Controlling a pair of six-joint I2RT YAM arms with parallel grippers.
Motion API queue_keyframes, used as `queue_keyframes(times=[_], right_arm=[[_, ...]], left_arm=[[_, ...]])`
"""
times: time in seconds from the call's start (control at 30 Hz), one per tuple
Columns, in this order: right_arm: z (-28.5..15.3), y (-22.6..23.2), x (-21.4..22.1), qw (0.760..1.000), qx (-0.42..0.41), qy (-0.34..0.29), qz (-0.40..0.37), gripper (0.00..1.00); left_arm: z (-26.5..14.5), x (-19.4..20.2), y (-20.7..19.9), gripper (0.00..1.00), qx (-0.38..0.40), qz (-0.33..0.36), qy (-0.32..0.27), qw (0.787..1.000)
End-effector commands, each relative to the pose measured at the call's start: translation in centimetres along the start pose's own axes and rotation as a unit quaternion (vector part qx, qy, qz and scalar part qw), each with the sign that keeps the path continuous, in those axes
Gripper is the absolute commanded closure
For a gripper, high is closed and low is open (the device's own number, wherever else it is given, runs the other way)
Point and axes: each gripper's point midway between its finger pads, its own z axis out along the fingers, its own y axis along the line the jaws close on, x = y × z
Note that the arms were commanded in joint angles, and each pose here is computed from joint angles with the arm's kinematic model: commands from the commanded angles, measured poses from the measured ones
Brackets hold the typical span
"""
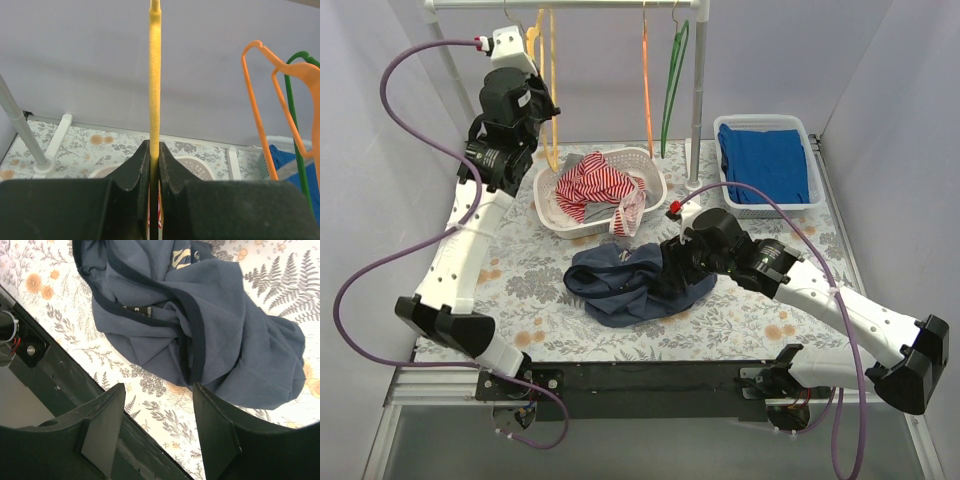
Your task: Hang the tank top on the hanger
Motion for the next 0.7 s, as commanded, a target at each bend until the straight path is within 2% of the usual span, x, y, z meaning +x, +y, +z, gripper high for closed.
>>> queue_keyframes(times=[0.0, 0.07, 0.13, 0.17, 0.2, 0.27, 0.3, 0.43, 0.63, 0.67], right_arm=[[-1.4, -0.6, -2.6, 0.998, 0.019, -0.061, -0.008, 0.35], [-1.7, -1.0, -2.6, 0.997, 0.028, -0.070, -0.004, 0.35], [-1.8, -1.3, -2.5, 0.997, 0.036, -0.075, -0.001, 0.35], [-2.0, -1.4, -2.4, 0.996, 0.038, -0.077, -0.001, 0.35], [-2.1, -1.6, -2.3, 0.996, 0.041, -0.079, -0.001, 0.35], [-2.2, -1.9, -2.1, 0.996, 0.047, -0.082, 0.002, 0.35], [-2.3, -2.0, -2.0, 0.995, 0.049, -0.082, 0.003, 0.35], [-2.5, -2.2, -1.0, 0.995, 0.050, -0.081, 0.010, 0.35], [-0.8, -2.2, 3.1, 0.998, 0.023, -0.051, 0.041, 0.40], [-0.4, -2.2, 3.8, 0.998, 0.022, -0.046, 0.046, 0.40]], left_arm=[[-4.6, -1.8, -0.2, 1.00, 0.056, -0.018, -0.011, 0.998], [-5.4, 0.3, 0.0, 1.00, 0.063, -0.023, 0.017, 0.998], [-7.7, 0.5, -0.4, 1.00, 0.097, -0.031, 0.024, 0.994], [-8.3, 2.6, -0.2, 1.00, 0.101, -0.033, 0.049, 0.993], [-10.0, 2.1, -0.1, 1.00, 0.118, -0.041, 0.043, 0.991], [-11.4, 4.7, 0.2, 1.00, 0.133, -0.037, 0.070, 0.988], [-13.2, 4.5, 0.2, 1.00, 0.153, -0.041, 0.067, 0.985], [-16.7, 7.8, 1.1, 1.00, 0.179, -0.024, 0.112, 0.977], [-22.3, 12.9, 0.7, 1.00, 0.268, -0.005, 0.182, 0.946], [-23.7, 12.5, 0.8, 1.00, 0.282, -0.008, 0.167, 0.945]])
